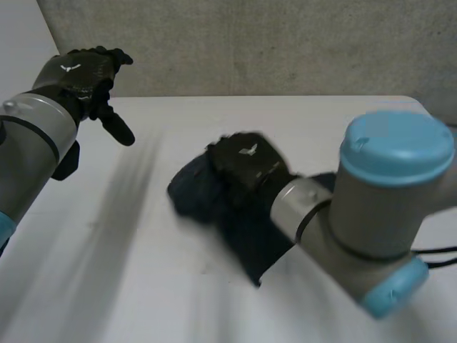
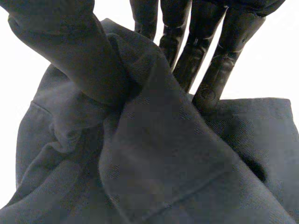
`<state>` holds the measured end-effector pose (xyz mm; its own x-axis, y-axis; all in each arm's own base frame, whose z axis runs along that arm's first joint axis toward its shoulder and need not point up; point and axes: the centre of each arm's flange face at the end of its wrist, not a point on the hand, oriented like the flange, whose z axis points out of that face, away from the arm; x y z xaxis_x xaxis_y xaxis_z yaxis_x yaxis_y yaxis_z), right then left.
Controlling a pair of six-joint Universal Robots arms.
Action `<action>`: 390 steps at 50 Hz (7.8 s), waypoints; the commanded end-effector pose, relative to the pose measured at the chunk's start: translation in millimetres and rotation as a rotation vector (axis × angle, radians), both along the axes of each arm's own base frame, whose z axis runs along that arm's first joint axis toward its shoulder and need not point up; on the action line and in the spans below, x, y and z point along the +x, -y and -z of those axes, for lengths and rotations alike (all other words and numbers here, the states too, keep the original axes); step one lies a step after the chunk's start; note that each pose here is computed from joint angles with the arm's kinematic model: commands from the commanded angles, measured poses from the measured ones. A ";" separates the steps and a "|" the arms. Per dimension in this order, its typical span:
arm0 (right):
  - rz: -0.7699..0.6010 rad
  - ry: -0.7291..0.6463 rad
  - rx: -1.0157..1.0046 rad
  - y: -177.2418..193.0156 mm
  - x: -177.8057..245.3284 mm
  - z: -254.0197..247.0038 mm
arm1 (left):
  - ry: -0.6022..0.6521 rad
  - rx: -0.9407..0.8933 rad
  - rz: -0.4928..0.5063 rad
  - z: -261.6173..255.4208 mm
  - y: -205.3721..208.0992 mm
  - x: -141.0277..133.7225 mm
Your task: Fold the shorts.
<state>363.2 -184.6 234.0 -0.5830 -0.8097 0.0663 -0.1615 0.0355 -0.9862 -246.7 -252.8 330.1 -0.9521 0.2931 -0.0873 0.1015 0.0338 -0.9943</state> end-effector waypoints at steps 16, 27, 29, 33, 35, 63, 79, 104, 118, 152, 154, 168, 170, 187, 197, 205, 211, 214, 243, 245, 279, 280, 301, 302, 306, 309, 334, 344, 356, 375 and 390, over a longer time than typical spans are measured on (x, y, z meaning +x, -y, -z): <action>0.034 -0.132 -0.038 -20.0 -27.7 -15.7 | 0.165 0.294 0.000 89.6 -0.5 3.4; 0.197 -0.173 0.011 4.8 -81.3 2.4 | 0.323 0.454 0.041 154.9 -16.9 9.3; 0.204 -0.178 0.017 5.6 -84.3 7.2 | 0.327 0.450 0.042 160.7 -15.8 8.1; 0.217 -0.182 0.037 6.2 -93.4 15.0 | 0.327 0.438 0.042 168.4 -12.2 4.9; 0.222 -0.181 0.040 6.6 -96.2 16.1 | 0.329 0.443 0.045 172.2 -11.1 3.7; 0.232 -0.173 0.036 -0.4 -107.6 19.0 | 0.236 0.160 -0.153 115.9 28.6 9.3; 0.277 -0.167 0.033 10.0 -114.7 19.1 | 0.269 -0.254 -0.014 22.8 42.0 -30.4; 0.642 -0.118 -0.004 81.8 -199.2 -3.1 | 0.299 -0.225 0.716 121.0 -109.7 -181.8; 0.350 -0.228 -0.073 70.8 -178.8 -4.1 | 0.335 -0.146 0.259 84.7 -54.6 -83.5; -0.047 -0.511 -0.217 60.7 -169.6 102.8 | 0.432 0.269 0.147 194.7 -49.9 -47.1; -0.054 -0.511 -0.229 60.9 -167.0 101.9 | 0.425 0.258 0.145 190.9 -49.3 -47.6; 0.129 -0.187 -0.164 60.8 -167.0 -19.3 | 0.236 -0.016 0.163 48.0 -79.0 -32.0; 0.141 -0.163 -0.199 54.9 -167.2 -42.0 | 0.220 -0.032 0.178 32.7 -85.9 -28.4; 0.062 -0.224 0.028 56.3 -123.3 -35.5 | 0.293 0.119 0.113 86.9 6.9 -36.4; 0.255 -0.291 0.134 95.5 -85.3 29.6 | 0.384 0.107 0.050 149.1 90.7 -64.9; 0.477 -0.170 0.151 110.9 -77.3 46.3 | 0.391 0.089 0.015 129.8 68.2 -68.2; 0.523 -0.143 0.125 114.1 -78.5 49.1 | 0.376 0.097 -0.036 99.6 13.6 -46.1; 0.524 -0.146 0.129 114.1 -79.2 50.8 | 0.338 0.127 0.001 94.8 -23.9 -39.6; 0.466 -0.159 0.135 92.5 -86.4 56.0 | 0.318 0.245 0.234 185.4 -94.6 -58.8; 0.461 -0.167 0.126 91.2 -86.9 54.7 | 0.316 0.240 0.229 183.5 -93.9 -59.5; 0.440 -0.212 -0.552 3.3 -123.8 -194.5 | -0.095 -0.304 0.109 -133.8 -140.4 18.2; 0.440 -0.206 -0.559 1.0 -124.4 -198.2 | -0.101 -0.311 0.109 -136.4 -140.6 18.4; 0.356 -0.416 -0.268 109.9 -78.7 -69.1 | 0.106 0.038 0.070 -10.1 8.6 -31.8; 0.352 -0.420 -0.259 115.1 -75.7 -60.3 | 0.130 0.083 0.064 13.3 24.3 -36.7; 0.366 -0.418 -0.265 144.9 -63.1 -22.3 | 0.142 0.091 0.061 56.4 61.6 -54.6; 0.404 -0.392 -0.309 168.4 -54.8 1.2 | 0.124 0.036 0.046 78.1 92.3 -64.6; 0.481 -0.292 -0.407 177.4 -56.4 7.1 | 0.012 -0.273 0.090 83.7 137.8 -84.0; 0.237 -0.402 -0.118 93.2 -80.4 16.6 | 0.153 0.051 0.119 95.4 48.5 -40.0; 0.128 -0.397 -0.019 26.7 -113.0 35.9 | 0.252 0.301 0.132 146.8 -15.6 -6.7; 0.102 -0.338 -0.086 5.7 -128.3 74.8 | 0.167 0.403 0.344 170.8 -27.1 -17.0; 0.090 -0.384 -0.074 12.1 -124.2 97.9 | 0.168 0.346 0.183 187.8 28.1 -30.9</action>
<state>237.9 -194.7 141.0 -0.5822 -0.7420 0.3324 -0.5005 0.0049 -0.8657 -274.0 -253.7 146.0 -0.8173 0.5745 -0.0455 0.2948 0.3491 -0.8895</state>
